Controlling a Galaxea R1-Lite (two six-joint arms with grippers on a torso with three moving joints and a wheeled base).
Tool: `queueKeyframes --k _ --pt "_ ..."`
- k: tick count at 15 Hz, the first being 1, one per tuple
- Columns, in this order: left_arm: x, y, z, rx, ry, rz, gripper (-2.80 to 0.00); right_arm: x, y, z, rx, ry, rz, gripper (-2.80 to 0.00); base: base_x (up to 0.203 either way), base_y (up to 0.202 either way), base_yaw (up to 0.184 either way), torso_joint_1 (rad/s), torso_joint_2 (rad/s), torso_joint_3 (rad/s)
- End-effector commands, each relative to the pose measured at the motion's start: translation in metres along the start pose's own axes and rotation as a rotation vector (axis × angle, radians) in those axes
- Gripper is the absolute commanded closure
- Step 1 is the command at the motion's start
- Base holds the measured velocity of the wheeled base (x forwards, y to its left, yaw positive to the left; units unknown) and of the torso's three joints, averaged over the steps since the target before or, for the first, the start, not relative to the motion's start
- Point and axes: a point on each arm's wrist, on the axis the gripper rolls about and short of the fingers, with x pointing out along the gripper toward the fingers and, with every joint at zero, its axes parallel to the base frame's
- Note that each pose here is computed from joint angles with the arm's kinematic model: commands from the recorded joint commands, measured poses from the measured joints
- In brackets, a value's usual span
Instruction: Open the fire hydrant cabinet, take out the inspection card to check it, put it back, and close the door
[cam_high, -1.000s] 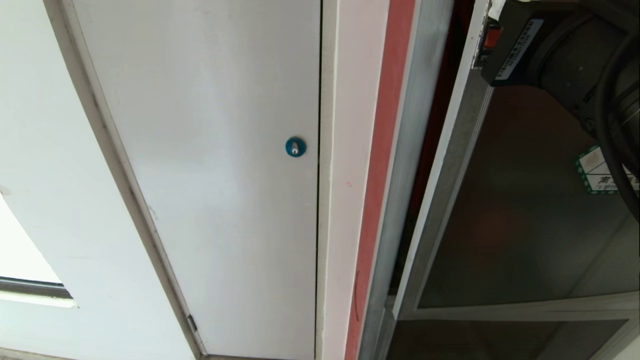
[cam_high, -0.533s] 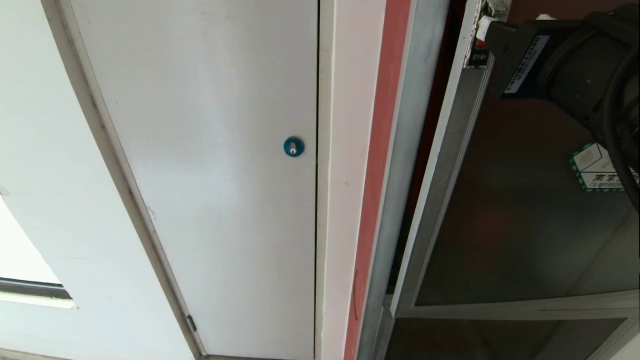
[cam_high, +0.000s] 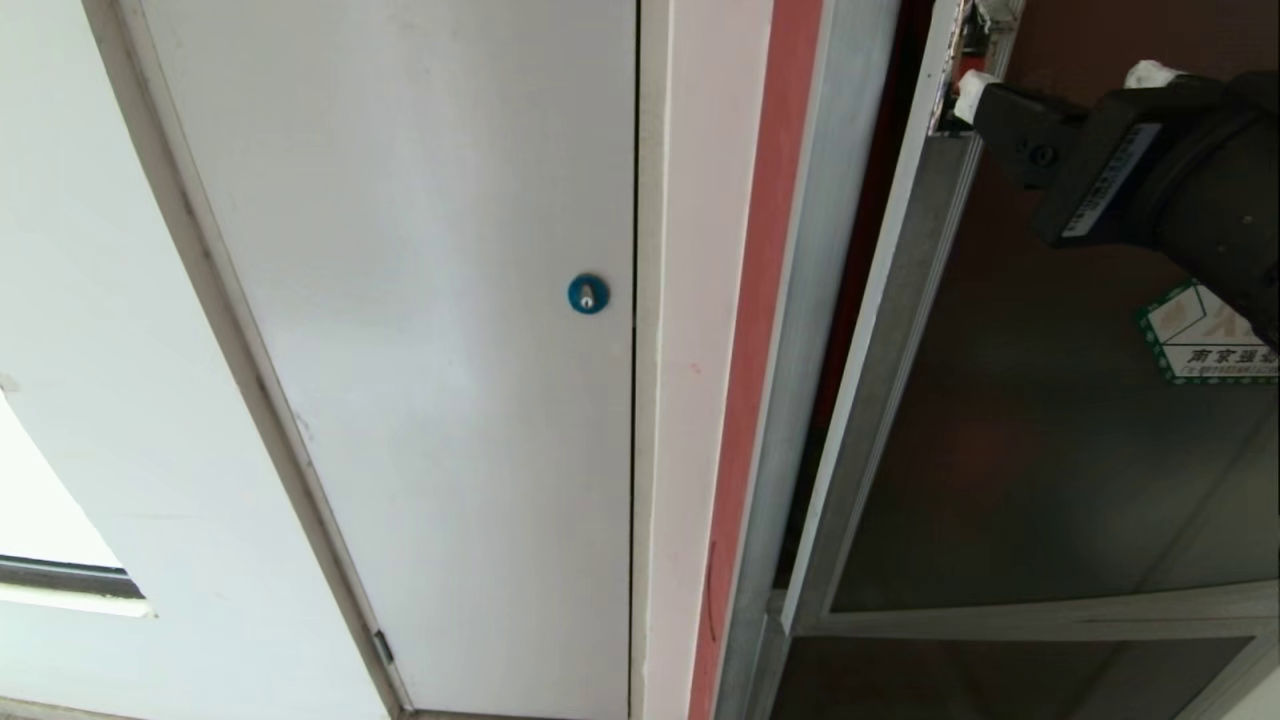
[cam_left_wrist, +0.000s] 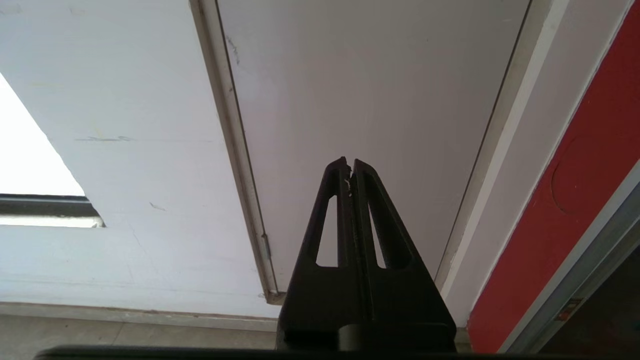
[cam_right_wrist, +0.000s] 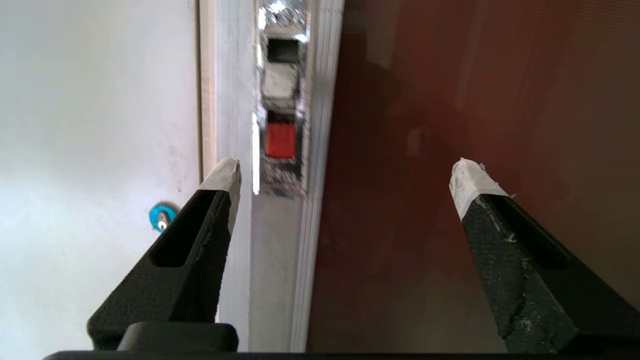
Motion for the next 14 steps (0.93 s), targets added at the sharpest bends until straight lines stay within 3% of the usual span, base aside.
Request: queueKeyframes --k 1,2,3,10,14 --pt "0.001 0.000 -0.003 0.000 0.012 0.000 0.00 -0.017 -0.016 0.001 0.004 -0.007 -0.006 -2.80 0.000 0.000 0.000 0.000 0.00 0.000" --pt "0.001 0.000 -0.003 0.000 0.012 0.000 0.00 -0.024 -0.021 -0.001 0.002 -0.004 -0.005 -2.80 0.000 0.000 0.000 0.000 0.00 0.000" --pt "0.001 0.000 -0.003 0.000 0.012 0.000 0.00 -0.029 -0.025 -0.002 0.001 -0.003 -0.004 0.00 0.000 0.000 0.000 0.000 0.00 0.000" --pt "0.001 0.000 -0.003 0.000 0.012 0.000 0.00 -0.067 -0.068 0.003 -0.010 0.002 -0.046 0.00 0.000 0.000 0.000 0.000 0.00 0.000" --pt "0.001 0.000 -0.003 0.000 0.012 0.000 0.00 -0.087 -0.104 0.010 -0.056 0.000 -0.203 0.00 0.000 0.000 0.000 0.000 0.00 0.000"
